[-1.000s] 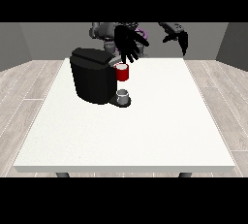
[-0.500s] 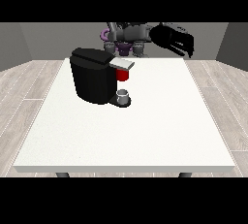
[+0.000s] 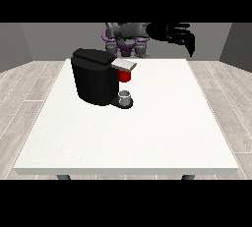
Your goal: Insert the coffee pod into the coffee machine and close the lid
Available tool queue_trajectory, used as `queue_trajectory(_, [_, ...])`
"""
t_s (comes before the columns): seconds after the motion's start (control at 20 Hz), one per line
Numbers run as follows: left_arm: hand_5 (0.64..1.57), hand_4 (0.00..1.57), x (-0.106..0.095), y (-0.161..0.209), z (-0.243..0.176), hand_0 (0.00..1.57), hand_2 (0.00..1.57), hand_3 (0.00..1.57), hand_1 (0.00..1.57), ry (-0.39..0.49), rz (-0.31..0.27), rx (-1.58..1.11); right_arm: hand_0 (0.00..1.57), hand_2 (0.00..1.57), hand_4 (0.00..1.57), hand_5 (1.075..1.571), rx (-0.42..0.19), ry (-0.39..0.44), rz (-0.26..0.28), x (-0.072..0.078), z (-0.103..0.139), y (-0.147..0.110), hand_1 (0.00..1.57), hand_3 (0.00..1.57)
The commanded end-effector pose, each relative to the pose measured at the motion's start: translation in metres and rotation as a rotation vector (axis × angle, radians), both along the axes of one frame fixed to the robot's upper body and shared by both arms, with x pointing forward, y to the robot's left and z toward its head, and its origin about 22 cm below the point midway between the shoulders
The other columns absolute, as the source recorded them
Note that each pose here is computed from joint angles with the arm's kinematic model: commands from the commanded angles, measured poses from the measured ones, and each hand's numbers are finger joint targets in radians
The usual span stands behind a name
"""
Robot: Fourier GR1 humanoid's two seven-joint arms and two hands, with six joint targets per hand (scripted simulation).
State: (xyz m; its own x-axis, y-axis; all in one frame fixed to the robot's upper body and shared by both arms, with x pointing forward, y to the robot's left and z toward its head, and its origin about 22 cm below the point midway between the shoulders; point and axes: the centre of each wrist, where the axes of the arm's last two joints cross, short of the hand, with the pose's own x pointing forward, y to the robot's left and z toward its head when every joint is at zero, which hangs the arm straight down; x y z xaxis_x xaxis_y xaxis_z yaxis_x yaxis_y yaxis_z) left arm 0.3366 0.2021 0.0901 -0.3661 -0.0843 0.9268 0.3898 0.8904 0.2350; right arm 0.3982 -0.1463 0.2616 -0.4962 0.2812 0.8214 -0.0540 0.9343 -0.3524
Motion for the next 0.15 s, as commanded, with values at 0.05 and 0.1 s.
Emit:
queue_trajectory(0.05, [1.571,0.25,-0.016,0.033,-0.041,0.0,0.0,0.0,0.0,0.074,0.081,-0.012,0.0,0.0,0.26,1.571,0.034,0.016,0.162,-0.018,-0.054,0.044,0.0,0.0])
queue_trajectory(0.1, [1.571,0.27,-0.017,0.023,-0.039,0.0,0.0,0.0,0.0,0.085,0.081,-0.013,0.0,0.0,0.26,1.571,0.023,0.025,0.165,-0.011,-0.053,0.042,0.0,0.0])
